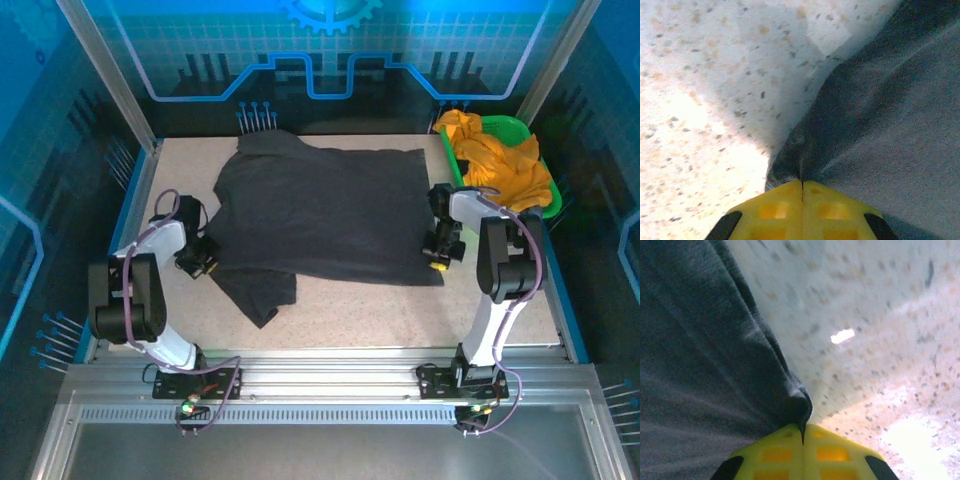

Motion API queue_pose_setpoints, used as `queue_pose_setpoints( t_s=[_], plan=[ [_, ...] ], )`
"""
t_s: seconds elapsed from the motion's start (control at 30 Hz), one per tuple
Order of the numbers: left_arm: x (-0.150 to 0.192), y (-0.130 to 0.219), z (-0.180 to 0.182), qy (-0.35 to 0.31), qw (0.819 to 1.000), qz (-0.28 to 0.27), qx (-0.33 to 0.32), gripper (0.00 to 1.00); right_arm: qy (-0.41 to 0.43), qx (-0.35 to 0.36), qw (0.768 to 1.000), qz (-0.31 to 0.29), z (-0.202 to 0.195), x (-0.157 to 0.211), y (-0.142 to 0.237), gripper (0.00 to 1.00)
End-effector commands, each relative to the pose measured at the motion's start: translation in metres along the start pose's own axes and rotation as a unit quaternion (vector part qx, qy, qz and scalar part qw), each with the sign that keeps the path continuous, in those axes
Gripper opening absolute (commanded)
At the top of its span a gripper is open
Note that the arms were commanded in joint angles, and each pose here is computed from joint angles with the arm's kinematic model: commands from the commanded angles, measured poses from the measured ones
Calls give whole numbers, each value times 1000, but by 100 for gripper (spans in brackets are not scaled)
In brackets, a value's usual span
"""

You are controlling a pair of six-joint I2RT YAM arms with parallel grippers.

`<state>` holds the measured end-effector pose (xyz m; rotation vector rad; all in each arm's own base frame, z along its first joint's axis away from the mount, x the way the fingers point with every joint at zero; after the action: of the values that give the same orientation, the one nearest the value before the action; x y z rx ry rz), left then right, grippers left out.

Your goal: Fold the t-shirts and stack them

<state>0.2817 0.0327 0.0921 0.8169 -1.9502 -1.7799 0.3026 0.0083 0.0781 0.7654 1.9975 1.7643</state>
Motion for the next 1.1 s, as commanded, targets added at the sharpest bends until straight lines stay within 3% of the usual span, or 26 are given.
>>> queue_pose_setpoints(
  t_s=[0.0, 0.03, 0.1, 0.2, 0.3, 0.43, 0.53, 0.67, 1.07],
  plan=[
    [7, 6, 11, -25, 1000, 1, -14, 0, -14, -12, 1000, -2, -11, 1, -1, 0],
    [8, 8, 10, -24, 1000, 0, -10, 4, -12, -17, 1000, -8, -10, 0, 2, 0],
    [12, 18, 10, -26, 999, -5, -18, 27, -7, -14, 999, -29, -11, -3, 15, 8],
    [31, 39, 14, -30, 999, -16, -32, 39, -10, -18, 998, -66, -19, -3, 35, 31],
    [68, 47, 15, -7, 1000, 15, -9, 39, -9, -47, 995, -87, -24, 4, 53, 44],
    [135, 40, 17, 17, 997, 81, 3, 33, -9, -110, 992, -64, -21, 25, 58, 44],
    [163, 28, 20, 44, 994, 100, 17, 33, -4, -144, 989, -44, -15, 41, 56, 44],
    [173, 16, 4, 53, 991, 110, 47, 37, -6, -169, 985, -26, -13, 53, 49, 45],
    [179, 1, -20, 26, 993, 109, 19, 35, 8, -166, 986, -25, -15, 56, 46, 44]
  ],
)
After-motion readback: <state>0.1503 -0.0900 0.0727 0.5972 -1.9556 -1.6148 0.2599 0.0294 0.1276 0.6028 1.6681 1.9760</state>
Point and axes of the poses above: each hand's point on the last joint's axis, 136 mm out from that joint toward the fingers, its own y axis back along the fingers, its own z axis along the line the jaws close on, x = y × z, the point moved 6 cm from there along y, back along the fingers, and after that the axes turned 12 degrees about -y, right-handed, at the moved point
